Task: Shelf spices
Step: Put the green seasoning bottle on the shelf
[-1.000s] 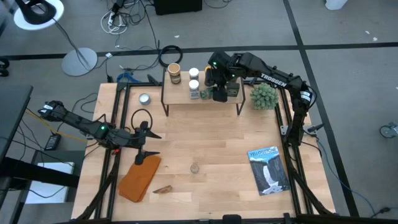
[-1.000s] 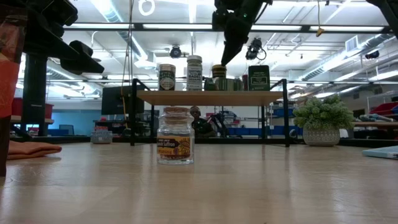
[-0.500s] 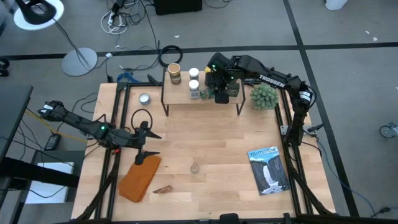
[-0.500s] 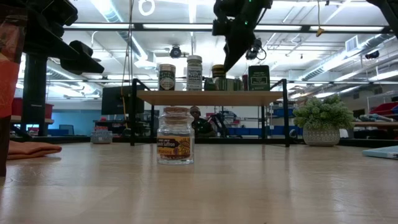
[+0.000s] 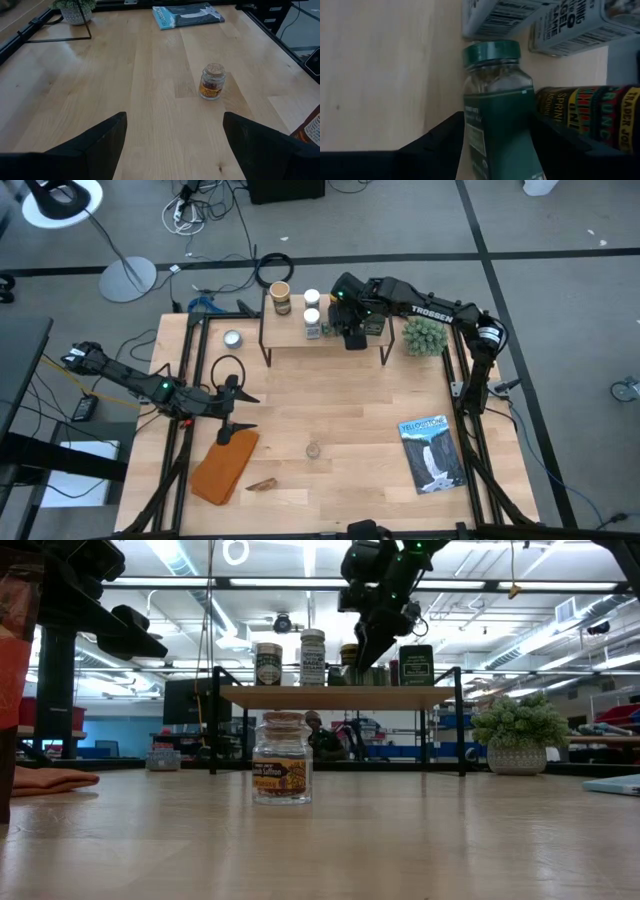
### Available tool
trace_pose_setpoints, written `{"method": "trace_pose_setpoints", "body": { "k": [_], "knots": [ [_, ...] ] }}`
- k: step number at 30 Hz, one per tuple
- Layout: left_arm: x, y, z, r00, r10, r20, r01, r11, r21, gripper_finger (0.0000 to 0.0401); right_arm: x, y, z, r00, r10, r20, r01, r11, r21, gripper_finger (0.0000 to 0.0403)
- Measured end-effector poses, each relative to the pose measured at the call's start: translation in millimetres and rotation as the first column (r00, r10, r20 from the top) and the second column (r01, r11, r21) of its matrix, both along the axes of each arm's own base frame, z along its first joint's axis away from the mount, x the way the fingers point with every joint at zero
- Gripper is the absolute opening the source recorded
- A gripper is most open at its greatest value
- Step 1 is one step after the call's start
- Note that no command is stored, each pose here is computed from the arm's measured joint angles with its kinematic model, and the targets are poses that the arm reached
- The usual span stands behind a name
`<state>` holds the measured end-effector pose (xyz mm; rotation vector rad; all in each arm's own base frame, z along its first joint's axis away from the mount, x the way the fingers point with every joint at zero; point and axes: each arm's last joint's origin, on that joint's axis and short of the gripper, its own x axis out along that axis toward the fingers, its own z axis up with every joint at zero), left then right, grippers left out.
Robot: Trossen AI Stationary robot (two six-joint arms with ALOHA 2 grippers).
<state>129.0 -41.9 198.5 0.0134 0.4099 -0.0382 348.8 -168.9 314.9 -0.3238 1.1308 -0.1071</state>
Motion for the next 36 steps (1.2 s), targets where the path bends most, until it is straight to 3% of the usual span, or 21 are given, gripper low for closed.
{"method": "trace_pose_setpoints", "body": {
  "k": [14, 26, 36],
  "knots": [
    [0, 0, 0, 1.000, 0.000, 0.000, 0.000, 1.000, 0.000, 0.0335, 2, 2, -2, 0.998, -0.049, 0.030, 0.049, 0.998, 0.032, 0.0215],
    [0, 0, 0, 1.000, 0.000, 0.000, 0.000, 1.000, 0.000, 0.0335, 10, 8, 9, 0.997, -0.012, 0.077, 0.011, 1.000, 0.011, 0.0212],
    [0, 0, 0, 1.000, 0.000, 0.000, 0.000, 1.000, 0.000, 0.0335, 6, 1, 6, 0.995, -0.068, 0.071, 0.066, 0.997, 0.027, 0.0204]
  ]
}}
